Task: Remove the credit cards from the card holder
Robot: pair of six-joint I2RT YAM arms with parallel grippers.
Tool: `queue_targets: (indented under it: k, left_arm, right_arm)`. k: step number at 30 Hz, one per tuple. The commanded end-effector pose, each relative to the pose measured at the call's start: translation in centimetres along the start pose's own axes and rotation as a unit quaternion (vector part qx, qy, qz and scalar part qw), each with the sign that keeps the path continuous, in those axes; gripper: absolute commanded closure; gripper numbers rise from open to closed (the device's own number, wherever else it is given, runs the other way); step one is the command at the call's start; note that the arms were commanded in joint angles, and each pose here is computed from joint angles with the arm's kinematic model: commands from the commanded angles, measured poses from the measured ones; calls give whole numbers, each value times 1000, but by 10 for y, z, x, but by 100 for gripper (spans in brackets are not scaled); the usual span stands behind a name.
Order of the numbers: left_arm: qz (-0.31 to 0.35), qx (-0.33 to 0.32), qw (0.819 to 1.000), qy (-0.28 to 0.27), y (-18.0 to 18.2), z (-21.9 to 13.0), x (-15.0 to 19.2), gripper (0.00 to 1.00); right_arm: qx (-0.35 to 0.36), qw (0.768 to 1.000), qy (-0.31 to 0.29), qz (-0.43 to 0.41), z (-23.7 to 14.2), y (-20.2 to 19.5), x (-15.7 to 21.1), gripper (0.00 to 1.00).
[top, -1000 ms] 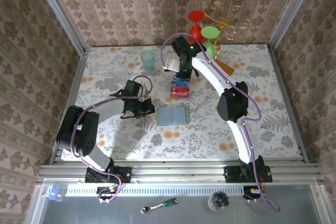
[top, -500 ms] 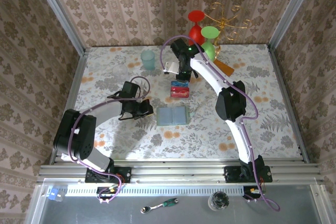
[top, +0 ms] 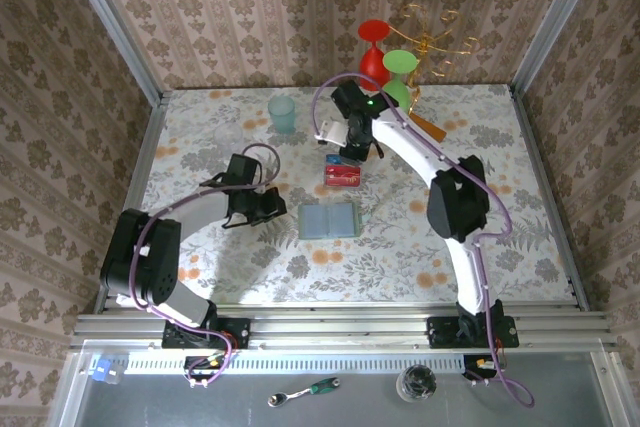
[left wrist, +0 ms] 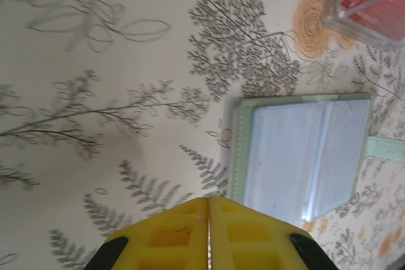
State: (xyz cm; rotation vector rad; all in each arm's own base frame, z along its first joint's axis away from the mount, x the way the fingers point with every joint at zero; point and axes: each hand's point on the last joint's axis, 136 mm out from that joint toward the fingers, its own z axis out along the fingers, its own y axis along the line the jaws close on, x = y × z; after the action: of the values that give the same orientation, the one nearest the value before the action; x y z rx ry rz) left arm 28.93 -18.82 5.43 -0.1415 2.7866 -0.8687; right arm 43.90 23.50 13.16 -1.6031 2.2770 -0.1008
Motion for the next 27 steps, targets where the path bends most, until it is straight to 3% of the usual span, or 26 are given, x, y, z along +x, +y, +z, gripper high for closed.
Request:
queue_targets:
  k: [1, 10, 12, 18, 21, 24, 25, 27]
  left_arm:
    - [12, -29, 999, -10, 15, -13, -2, 89]
    - [26, -97, 994, -52, 51, -37, -22, 78]
    - [32, -121, 990, -67, 61, -47, -26, 70]
    - [46, -173, 977, -117, 84, -71, -38, 39]
    - [50, -191, 971, -138, 92, -80, -44, 15]
    - [52, -216, 962, -157, 101, -89, -51, 5]
    - [53, -224, 959, -163, 104, -92, -53, 3]
    - [56, -248, 950, -183, 112, -98, -58, 0]
  right_arm:
    - [52, 997, -51, 40, -33, -9, -9, 63]
    - [90, 986, -60, 129, -34, 18, 40, 54]
    - [104, 981, -61, 155, -30, 24, 55, 50]
    - [133, 956, -71, 252, -23, 28, 100, 16]
    - [161, 936, -73, 306, -24, 16, 122, 14]
    - [187, 911, -78, 359, -27, 2, 141, 8]
    - [194, 903, -83, 374, -27, -2, 147, 0]
    - [210, 887, -89, 402, -27, -10, 159, 0]
